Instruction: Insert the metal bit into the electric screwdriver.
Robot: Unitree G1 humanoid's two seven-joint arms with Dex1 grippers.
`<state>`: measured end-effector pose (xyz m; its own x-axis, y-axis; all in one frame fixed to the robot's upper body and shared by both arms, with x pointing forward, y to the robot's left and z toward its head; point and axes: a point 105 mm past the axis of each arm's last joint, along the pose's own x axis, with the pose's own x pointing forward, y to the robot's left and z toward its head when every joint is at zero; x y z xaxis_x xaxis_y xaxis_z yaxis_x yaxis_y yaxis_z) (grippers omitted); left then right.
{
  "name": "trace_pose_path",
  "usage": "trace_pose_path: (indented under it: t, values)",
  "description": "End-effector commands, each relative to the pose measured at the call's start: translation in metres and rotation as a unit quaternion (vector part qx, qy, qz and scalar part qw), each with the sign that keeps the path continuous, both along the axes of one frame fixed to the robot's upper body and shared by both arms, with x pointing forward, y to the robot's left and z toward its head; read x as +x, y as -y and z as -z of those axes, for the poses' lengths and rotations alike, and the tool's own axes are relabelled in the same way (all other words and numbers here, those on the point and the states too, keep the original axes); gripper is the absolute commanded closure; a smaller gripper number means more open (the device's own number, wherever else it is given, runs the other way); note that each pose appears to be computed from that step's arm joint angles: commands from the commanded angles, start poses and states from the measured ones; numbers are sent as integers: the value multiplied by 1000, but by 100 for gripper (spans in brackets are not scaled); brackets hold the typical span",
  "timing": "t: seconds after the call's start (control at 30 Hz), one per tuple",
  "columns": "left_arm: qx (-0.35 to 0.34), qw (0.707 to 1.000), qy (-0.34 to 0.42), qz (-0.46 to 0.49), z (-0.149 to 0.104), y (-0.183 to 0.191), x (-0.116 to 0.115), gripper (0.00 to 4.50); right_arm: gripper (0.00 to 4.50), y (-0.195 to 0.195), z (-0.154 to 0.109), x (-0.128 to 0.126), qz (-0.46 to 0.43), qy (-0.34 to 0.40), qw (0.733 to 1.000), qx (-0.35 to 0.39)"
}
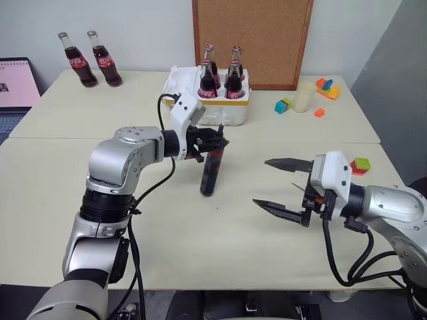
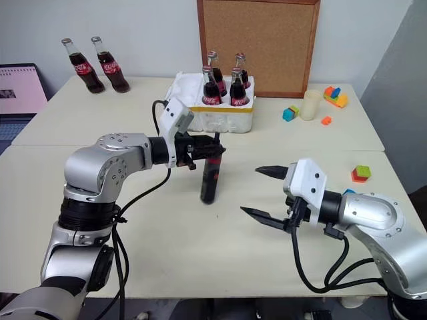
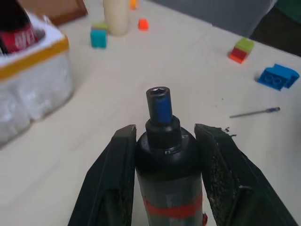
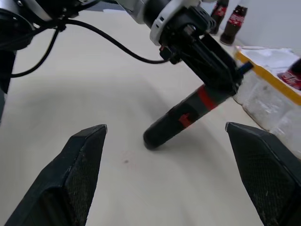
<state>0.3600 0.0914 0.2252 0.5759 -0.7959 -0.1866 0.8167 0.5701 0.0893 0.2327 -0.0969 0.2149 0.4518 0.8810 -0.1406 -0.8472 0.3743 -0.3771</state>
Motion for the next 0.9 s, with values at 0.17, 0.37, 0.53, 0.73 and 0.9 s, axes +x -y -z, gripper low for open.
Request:
trace_pose_path:
  t: [0.17, 0.37, 0.53, 0.73, 0.9]
  values:
    - [-46, 999, 12, -6, 9, -7, -22, 291, 25, 6, -13, -4, 9, 23, 1000, -12]
    - [-80, 997, 13, 1, 16, 0, -33, 291, 25, 7, -12, -5, 9, 20, 1000, -18]
    - [-88, 995, 10, 38, 21, 9, -53, 292, 25, 10, -11, -5, 8, 17, 999, -32]
    - [-86, 994, 16, 70, 25, 16, -71, 293, 25, 14, -13, -6, 9, 17, 999, -42]
    - [-92, 992, 80, 24, 7, 8, -51, 294, 25, 14, -14, -6, 9, 19, 999, -42]
